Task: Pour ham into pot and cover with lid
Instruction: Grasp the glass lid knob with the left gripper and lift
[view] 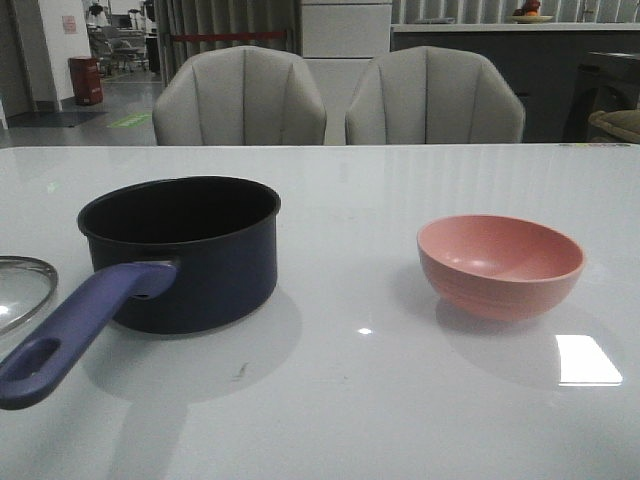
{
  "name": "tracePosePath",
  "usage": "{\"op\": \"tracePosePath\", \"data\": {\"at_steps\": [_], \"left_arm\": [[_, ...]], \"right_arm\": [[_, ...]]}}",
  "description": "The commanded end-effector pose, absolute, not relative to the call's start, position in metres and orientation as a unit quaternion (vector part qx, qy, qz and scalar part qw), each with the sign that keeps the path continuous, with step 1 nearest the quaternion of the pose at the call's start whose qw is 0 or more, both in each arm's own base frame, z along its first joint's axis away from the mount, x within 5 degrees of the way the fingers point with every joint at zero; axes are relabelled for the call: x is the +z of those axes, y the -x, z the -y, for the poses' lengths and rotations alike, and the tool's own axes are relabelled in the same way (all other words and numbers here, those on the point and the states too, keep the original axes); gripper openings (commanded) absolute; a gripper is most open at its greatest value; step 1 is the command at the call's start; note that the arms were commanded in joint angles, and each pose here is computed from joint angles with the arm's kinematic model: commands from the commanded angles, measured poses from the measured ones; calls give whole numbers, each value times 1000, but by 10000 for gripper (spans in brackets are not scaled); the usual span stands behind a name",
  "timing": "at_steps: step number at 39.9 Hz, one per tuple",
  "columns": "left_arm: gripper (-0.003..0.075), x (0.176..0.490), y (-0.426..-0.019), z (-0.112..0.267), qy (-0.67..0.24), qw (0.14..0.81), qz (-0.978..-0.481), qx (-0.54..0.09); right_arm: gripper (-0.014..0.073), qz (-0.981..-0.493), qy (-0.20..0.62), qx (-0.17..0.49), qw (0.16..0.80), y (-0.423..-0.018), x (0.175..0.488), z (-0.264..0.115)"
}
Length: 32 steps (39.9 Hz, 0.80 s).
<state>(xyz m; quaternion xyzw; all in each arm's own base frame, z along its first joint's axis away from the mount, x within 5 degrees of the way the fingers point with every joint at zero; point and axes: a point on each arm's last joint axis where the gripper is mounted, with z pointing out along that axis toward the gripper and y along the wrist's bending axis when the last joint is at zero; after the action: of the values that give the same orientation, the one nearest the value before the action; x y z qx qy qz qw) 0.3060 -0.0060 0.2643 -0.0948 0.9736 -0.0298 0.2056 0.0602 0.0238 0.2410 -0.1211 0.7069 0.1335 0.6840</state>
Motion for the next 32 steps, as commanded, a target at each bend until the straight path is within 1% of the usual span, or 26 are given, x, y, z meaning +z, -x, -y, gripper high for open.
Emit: {"op": "tracePosePath", "data": {"at_steps": [1, 8, 14, 28, 32], "left_arm": [[658, 284, -323, 6, 99, 223, -969, -32], [658, 281, -346, 1, 114, 193, -974, -31], [658, 270, -357, 1, 113, 163, -980, -25], [658, 242, -366, -1, 118, 121, -985, -20], [658, 237, -369, -1, 121, 119, -985, -20]], "right_arm": [[157, -673, 109, 131, 719, -60, 257, -22], [157, -673, 109, 131, 719, -60, 257, -22], [157, -673, 109, 131, 719, -60, 257, -22], [157, -673, 109, 131, 719, -60, 257, -22], [157, -673, 109, 131, 719, -60, 257, -22]]}}
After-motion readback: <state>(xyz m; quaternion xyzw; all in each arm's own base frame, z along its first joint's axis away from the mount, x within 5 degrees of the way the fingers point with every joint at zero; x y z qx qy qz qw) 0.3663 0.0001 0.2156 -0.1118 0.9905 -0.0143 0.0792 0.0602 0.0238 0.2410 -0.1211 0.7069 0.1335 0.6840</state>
